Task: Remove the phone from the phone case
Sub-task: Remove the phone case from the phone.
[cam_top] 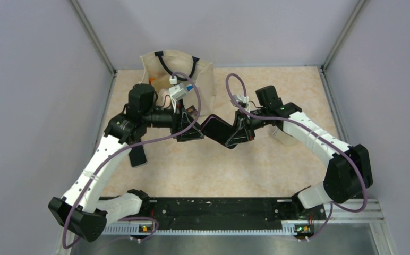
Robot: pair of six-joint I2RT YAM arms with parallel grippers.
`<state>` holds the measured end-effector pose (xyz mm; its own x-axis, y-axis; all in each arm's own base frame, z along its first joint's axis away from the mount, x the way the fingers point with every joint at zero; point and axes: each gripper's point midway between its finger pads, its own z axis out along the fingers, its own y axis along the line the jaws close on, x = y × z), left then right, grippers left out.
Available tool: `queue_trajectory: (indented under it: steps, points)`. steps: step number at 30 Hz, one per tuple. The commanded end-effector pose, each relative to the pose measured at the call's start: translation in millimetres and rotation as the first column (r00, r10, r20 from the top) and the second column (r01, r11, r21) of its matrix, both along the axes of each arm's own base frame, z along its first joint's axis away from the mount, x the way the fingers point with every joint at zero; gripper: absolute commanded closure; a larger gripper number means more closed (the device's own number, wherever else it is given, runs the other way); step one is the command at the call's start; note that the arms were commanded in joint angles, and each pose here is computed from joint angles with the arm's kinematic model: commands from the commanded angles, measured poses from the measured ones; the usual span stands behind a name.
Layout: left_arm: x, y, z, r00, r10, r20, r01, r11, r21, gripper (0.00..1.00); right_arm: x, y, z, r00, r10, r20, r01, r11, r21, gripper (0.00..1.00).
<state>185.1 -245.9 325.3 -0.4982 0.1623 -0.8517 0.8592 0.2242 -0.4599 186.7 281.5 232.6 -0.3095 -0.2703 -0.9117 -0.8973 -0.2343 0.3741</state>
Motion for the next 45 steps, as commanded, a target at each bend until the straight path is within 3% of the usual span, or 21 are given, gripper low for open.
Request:
queue_trajectory:
  steps: [1,20,23,26,28,30,31,33,36,39,45]
  points:
    - [10.2,-1.5,1.3,0.999,0.022,0.037,-0.022,1.000,-0.008,0.39,-0.7,3.1,33.2,0.994,0.050,0.095,-0.060,0.992,0.108,1.00]
    - [35.9,-32.1,-33.4,1.000,0.003,0.005,-0.003,1.000,-0.003,0.42,2.5,4.6,44.5,0.991,0.047,0.127,-0.063,0.990,0.123,1.00]
    - [38.9,-41.7,-37.6,1.000,0.007,0.019,-0.007,1.000,-0.003,0.53,2.2,4.7,44.3,0.990,0.046,0.137,-0.063,0.990,0.123,1.00]
    - [40.5,-46.3,-42.1,1.000,-0.004,0.022,0.004,1.000,0.006,0.76,1.6,3.8,44.6,0.988,0.040,0.147,-0.058,0.991,0.123,1.00]
    - [42.0,-46.2,-43.3,0.999,-0.005,0.035,0.004,1.000,0.012,0.98,1.1,3.1,44.5,0.987,0.034,0.154,-0.054,0.991,0.122,1.00]
    - [40.4,-45.0,-44.8,0.998,-0.018,0.054,0.017,1.000,0.024,1.00,2.4,2.7,42.1,0.987,0.020,0.160,-0.038,0.993,0.112,1.00]
    - [39.5,-43.6,-43.7,0.996,-0.028,0.081,0.026,0.999,0.035,1.00,4.0,2.3,40.1,0.987,0.009,0.161,-0.026,0.994,0.103,0.96]
    - [38.5,-38.4,-44.2,0.984,-0.057,0.167,0.043,0.995,0.088,1.00,6.8,0.7,35.6,0.986,-0.015,0.166,0.001,0.996,0.084,0.78]
    - [35.4,-26.9,-48.7,0.947,-0.123,0.296,0.064,0.977,0.202,1.00,13.2,-2.6,34.5,0.978,-0.068,0.198,0.056,0.996,0.063,0.59]
    - [36.4,-15.8,-58.1,0.895,-0.190,0.403,0.065,0.950,0.305,1.00,25.1,-4.6,41.9,0.961,-0.144,0.235,0.135,0.989,0.054,0.50]
    - [38.7,-9.6,-69.3,0.828,-0.252,0.500,0.039,0.917,0.398,1.00,50.6,-5.2,62.8,0.911,-0.302,0.281,0.291,0.953,0.078,0.46]
